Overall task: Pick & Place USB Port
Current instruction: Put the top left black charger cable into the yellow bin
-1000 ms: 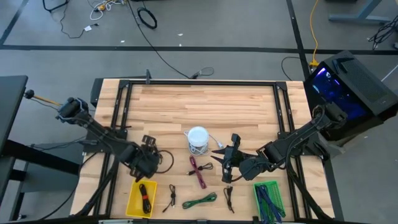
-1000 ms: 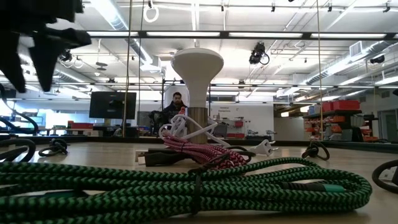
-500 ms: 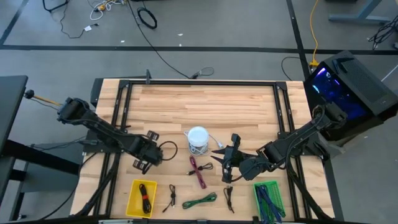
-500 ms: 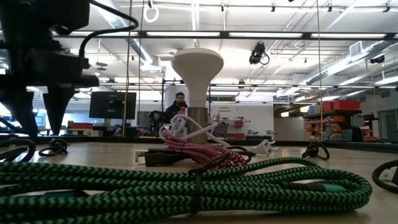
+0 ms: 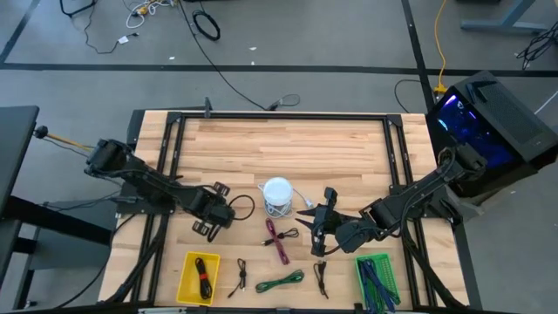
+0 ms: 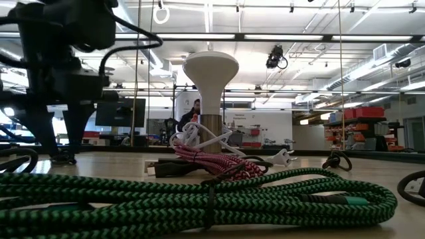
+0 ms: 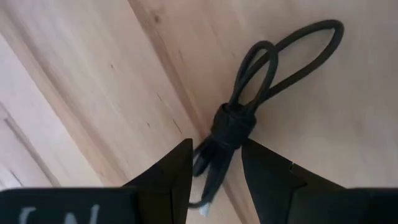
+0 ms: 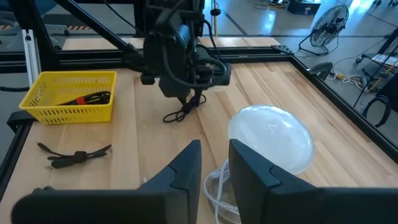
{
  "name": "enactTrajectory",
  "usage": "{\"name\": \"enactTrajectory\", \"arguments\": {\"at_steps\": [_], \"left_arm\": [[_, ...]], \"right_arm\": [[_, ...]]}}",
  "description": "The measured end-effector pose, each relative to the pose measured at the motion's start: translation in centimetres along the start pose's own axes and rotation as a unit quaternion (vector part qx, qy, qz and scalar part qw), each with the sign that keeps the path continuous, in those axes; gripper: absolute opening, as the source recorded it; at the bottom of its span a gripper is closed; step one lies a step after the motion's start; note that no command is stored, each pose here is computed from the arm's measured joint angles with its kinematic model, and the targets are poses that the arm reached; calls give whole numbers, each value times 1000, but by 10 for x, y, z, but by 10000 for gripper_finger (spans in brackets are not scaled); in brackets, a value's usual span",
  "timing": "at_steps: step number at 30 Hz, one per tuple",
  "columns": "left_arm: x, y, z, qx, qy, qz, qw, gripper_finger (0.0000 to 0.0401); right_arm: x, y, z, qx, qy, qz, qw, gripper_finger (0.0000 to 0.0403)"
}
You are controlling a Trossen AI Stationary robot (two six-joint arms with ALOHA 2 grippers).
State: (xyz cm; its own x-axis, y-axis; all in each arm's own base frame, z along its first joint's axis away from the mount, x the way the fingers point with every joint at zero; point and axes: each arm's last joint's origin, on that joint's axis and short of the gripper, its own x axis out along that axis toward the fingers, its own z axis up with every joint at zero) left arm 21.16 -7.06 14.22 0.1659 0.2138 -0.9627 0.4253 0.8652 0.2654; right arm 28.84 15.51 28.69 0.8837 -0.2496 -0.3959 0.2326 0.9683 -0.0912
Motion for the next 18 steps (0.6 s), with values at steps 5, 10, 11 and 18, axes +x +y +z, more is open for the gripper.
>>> {"name": "enactTrajectory", "arguments": {"at_steps": [5,10,11,18], "left_arm": [[10,4,5,-11,6,-17,1000,141],[16,5,4,-22,19,-36,999,91],[16,5,4,-26,20,-40,999,67],[6,8,9,-99,47,-43,993,22]], "right_arm": [[0,0,0,0,0,0,1000,82],[0,0,0,0,0,0,1000,82],[0,0,0,0,0,0,1000,82],[0,0,0,-2,0,0,1000,82]]}}
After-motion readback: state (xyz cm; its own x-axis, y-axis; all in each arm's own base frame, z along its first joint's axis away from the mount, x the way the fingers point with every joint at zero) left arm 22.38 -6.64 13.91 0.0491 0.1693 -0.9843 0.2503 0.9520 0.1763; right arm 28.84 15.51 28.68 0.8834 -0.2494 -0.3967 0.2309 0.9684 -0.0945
